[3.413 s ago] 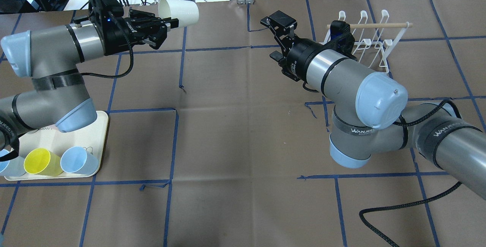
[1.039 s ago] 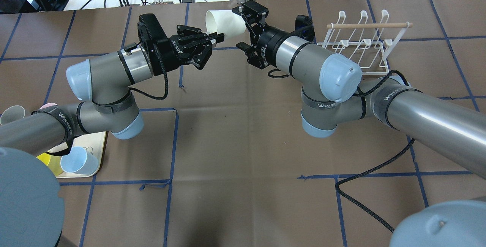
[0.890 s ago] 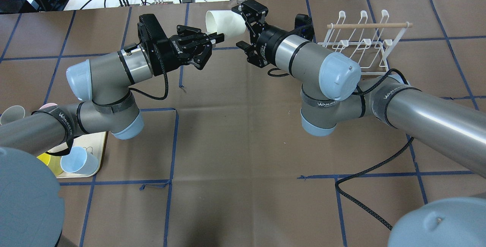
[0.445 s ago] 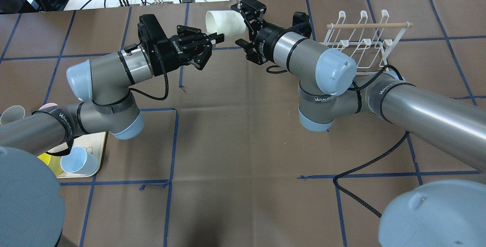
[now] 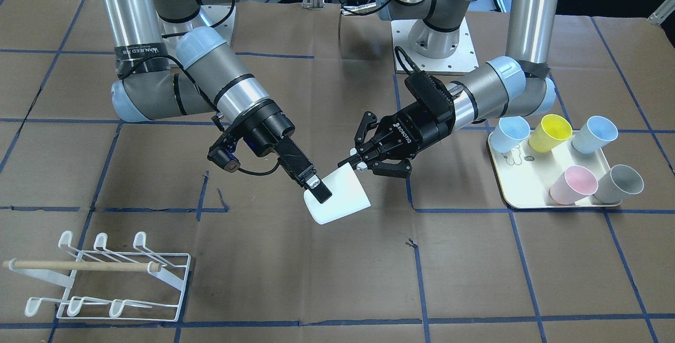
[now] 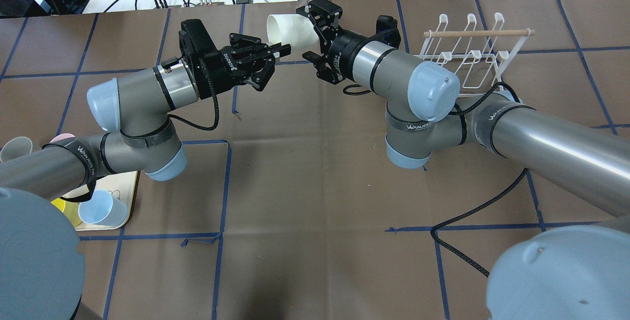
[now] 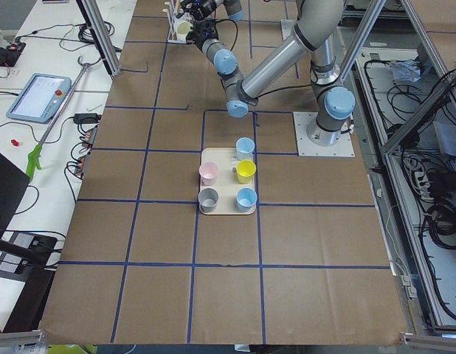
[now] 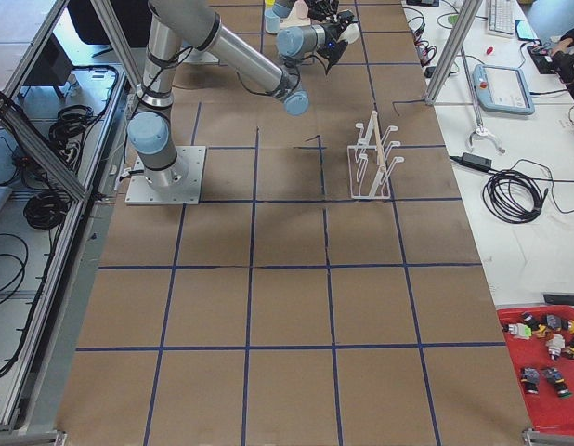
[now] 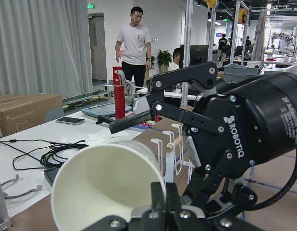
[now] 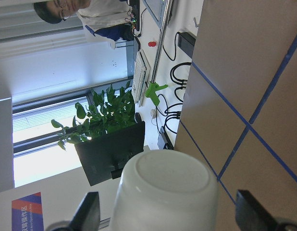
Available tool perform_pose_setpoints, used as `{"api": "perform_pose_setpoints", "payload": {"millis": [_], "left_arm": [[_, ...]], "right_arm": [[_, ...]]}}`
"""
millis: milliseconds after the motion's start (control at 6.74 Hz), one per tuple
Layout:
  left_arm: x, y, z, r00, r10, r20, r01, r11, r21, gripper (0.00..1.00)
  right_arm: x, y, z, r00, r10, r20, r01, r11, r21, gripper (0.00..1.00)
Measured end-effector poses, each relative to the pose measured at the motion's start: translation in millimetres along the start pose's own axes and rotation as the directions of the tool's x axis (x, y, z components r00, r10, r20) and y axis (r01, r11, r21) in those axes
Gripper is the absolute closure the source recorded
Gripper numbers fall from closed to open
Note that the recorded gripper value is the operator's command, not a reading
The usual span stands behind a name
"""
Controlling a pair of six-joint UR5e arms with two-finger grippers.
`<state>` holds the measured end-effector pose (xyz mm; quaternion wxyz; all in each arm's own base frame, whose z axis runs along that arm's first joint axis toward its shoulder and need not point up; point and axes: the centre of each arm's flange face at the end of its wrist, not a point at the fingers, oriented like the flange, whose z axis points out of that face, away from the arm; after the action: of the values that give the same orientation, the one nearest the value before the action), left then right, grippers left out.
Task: Transfer IKEA cup to right arm and place on rack
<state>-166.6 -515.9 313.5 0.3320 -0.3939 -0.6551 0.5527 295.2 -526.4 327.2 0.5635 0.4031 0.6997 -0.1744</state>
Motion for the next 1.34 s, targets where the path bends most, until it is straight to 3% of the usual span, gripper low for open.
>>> {"api": "perform_pose_setpoints", "payload": {"millis": [890, 1335], "left_arm": [[0.1, 2.8, 0.5, 1.0, 0.008, 0.001, -0.008, 1.0, 0.004, 0.95], [0.1, 2.7, 0.5, 1.0, 0.009, 0.001, -0.009, 1.0, 0.004, 0.94]], "right_arm": [[5.0, 2.6, 15.2, 1.0, 0.0, -0.008, 0.0, 1.0, -0.017, 0.01], [3.7, 0.9, 14.5, 1.0, -0.001, -0.007, 0.001, 1.0, -0.003, 0.02]]}}
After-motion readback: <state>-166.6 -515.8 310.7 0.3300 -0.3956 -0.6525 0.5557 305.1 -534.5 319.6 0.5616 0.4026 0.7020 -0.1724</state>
